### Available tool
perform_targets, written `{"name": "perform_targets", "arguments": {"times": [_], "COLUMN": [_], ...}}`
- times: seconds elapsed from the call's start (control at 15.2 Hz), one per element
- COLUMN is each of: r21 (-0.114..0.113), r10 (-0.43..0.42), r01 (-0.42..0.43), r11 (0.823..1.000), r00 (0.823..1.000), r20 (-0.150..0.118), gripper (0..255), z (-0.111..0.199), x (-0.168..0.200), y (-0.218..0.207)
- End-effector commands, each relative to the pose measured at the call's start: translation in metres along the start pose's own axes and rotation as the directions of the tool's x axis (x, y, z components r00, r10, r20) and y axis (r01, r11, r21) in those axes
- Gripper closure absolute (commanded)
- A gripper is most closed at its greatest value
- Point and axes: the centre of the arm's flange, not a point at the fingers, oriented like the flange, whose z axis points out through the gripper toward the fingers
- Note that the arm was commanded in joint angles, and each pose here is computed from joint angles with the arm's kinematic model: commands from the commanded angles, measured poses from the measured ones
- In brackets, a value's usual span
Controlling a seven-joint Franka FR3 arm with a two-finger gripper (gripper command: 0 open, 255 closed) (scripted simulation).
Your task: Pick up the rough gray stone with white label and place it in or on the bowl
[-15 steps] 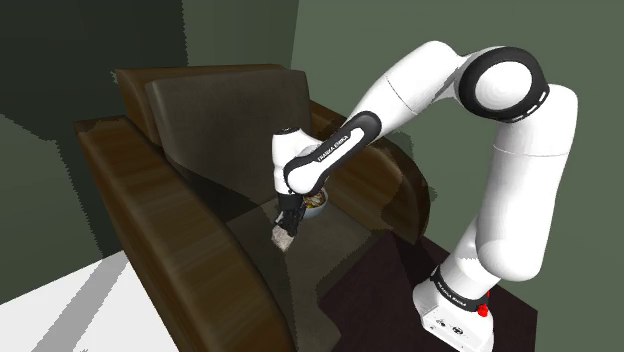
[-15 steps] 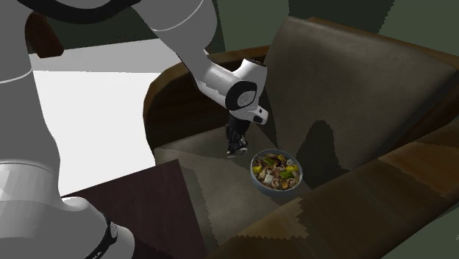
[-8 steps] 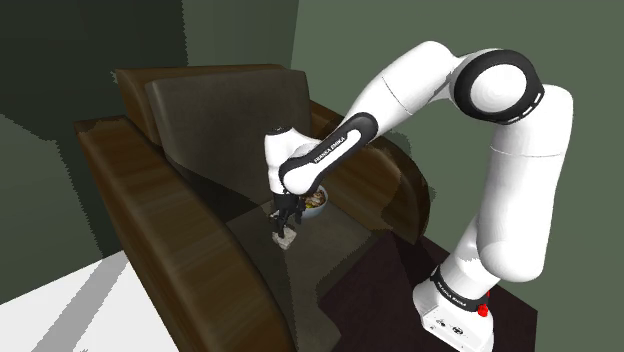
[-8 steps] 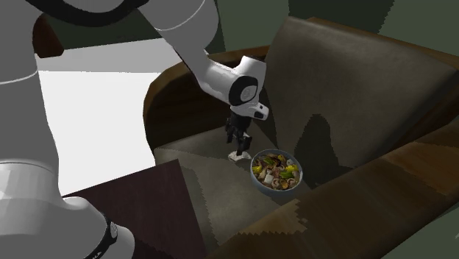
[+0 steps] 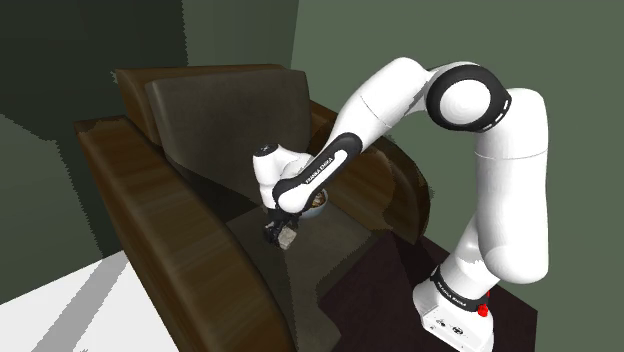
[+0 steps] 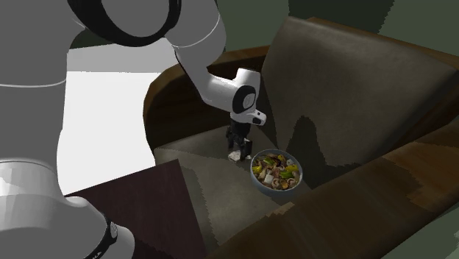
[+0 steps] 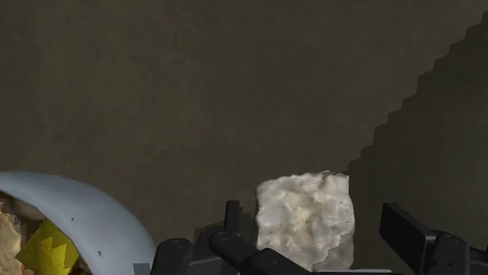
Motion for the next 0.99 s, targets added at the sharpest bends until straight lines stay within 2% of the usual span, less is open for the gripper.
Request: {"name": "perform_targets", "arguments": {"times": [0.0, 0.53, 0.59, 0.92], "r21": [0.0, -0.001, -0.001, -0.001], "r10": [0.0, 0.0, 0.0, 0.0], "r01": [0.0, 0.0, 0.0, 0.0], "r11": [1.0, 1.0, 1.0, 1.0], "r00": [1.0, 1.0, 1.0, 1.0], "r20": [-0.001, 0.0, 0.0, 0.0], "gripper": [0, 0, 255, 255], "z": [0.0141, 0.0141, 0.0141, 0.0143], "x": [0.0004, 0.0004, 0.0004, 0.0005], "y": [0.0001, 0.0001, 0.0001, 0.0]}}
